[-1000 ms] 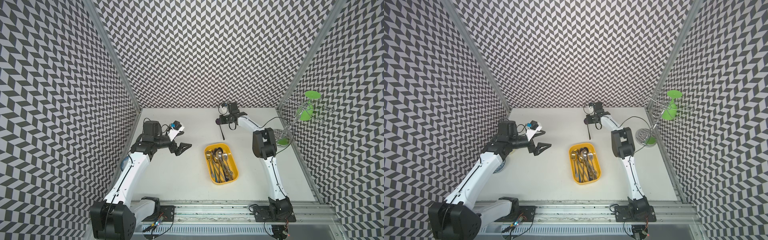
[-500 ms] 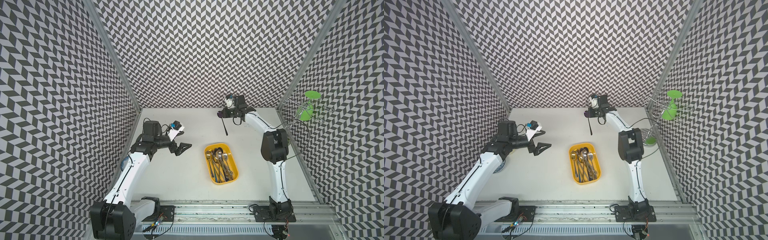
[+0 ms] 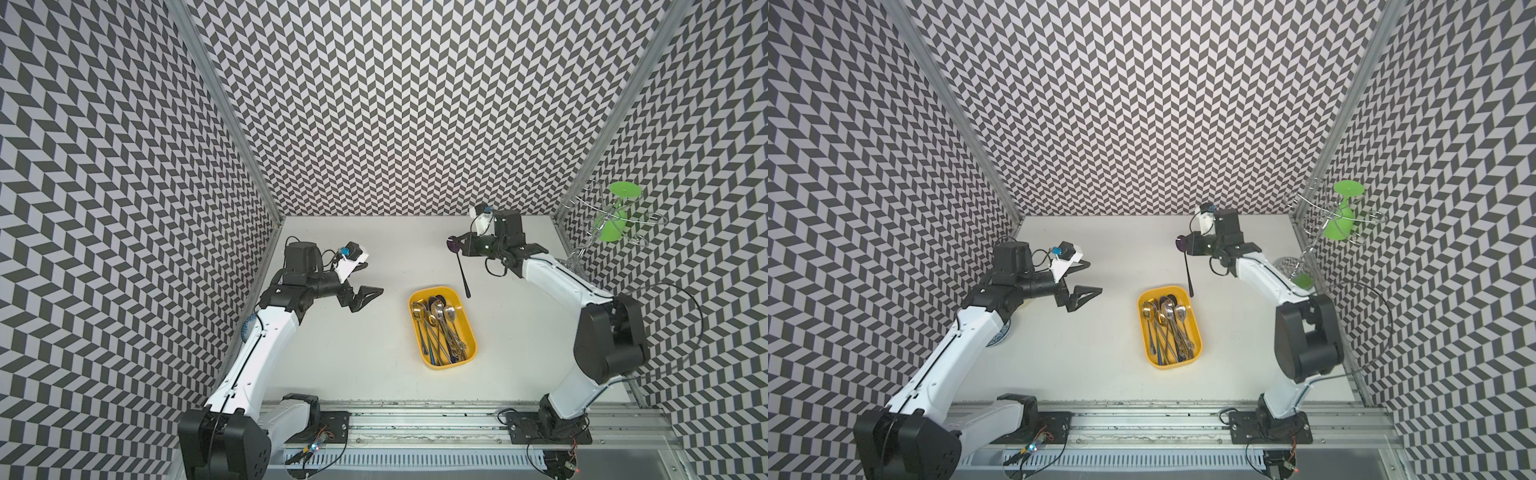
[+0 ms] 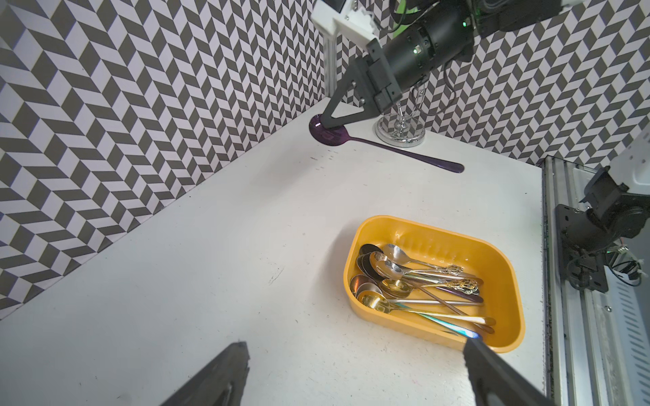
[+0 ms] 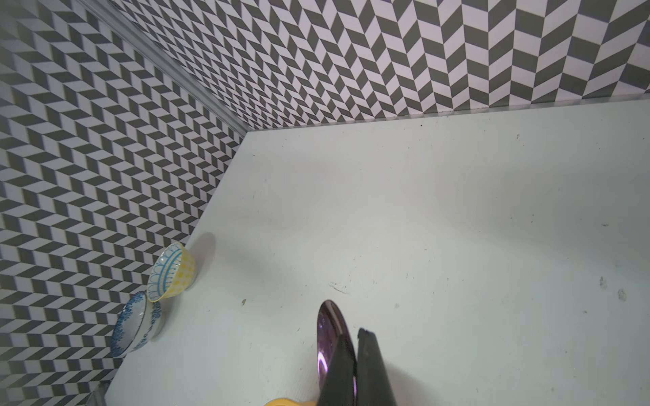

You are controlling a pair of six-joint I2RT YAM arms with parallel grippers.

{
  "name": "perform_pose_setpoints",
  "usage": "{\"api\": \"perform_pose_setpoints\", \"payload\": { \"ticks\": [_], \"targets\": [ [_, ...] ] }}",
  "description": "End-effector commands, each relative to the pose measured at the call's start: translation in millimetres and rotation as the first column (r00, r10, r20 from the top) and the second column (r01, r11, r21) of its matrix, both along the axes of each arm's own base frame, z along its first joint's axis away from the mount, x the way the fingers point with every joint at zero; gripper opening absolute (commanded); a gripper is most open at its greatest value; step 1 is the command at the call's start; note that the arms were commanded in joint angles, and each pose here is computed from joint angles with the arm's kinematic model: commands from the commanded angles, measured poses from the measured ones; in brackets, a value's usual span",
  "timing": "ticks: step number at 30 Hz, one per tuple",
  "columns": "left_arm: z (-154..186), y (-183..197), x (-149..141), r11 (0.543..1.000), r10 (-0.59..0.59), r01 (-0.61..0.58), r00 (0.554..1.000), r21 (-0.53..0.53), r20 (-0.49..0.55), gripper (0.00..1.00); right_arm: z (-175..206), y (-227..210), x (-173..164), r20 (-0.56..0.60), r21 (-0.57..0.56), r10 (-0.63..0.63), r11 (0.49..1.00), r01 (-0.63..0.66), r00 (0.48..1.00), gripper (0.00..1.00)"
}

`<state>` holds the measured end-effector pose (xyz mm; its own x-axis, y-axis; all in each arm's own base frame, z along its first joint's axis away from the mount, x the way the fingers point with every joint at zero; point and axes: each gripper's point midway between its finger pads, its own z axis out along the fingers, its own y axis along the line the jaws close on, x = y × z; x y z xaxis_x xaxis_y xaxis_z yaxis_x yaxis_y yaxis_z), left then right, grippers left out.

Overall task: Put the spoon into the storage box
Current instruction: Place the spoon in the storage box.

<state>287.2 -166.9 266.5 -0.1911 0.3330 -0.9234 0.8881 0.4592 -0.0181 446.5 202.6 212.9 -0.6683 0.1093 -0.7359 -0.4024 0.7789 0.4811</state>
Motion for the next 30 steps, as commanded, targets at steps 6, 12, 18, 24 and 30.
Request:
{"api": "perform_pose_setpoints", "payload": {
  "ticks": [6, 12, 18, 24, 30],
  "targets": [
    [10.3, -5.6, -4.8, 0.999, -0.032, 0.032, 0.999, -0.015, 0.033, 0.99, 15.9, 8.5, -52.0, 0.12, 0.129, 0.028, 0.991, -0.043, 0.992, 0.0],
    [5.2, -6.2, -2.3, 0.999, -0.032, 0.032, 0.999, -0.012, 0.01, 0.99, -8.7, 4.8, -82.3, 0.114, 0.119, 0.057, 0.99, -0.07, 0.992, 0.0],
    [2.8, -5.6, 2.0, 1.0, -0.027, 0.027, 1.0, -0.011, -0.006, 0.99, -37.9, 3.5, -106.1, 0.106, 0.157, 0.055, 0.985, -0.072, 0.993, 0.0],
    [-1.5, -2.1, 3.8, 1.0, -0.013, 0.013, 1.0, -0.01, -0.007, 0.99, -66.5, 14.1, -119.2, 0.061, 0.166, 0.089, 0.981, -0.098, 0.994, 0.0],
    [-5.8, -1.7, 4.8, 1.0, -0.011, 0.011, 1.0, -0.012, -0.009, 0.99, -80.4, 23.4, -124.2, 0.043, 0.162, 0.107, 0.98, -0.113, 0.993, 0.01]
  ]
}}
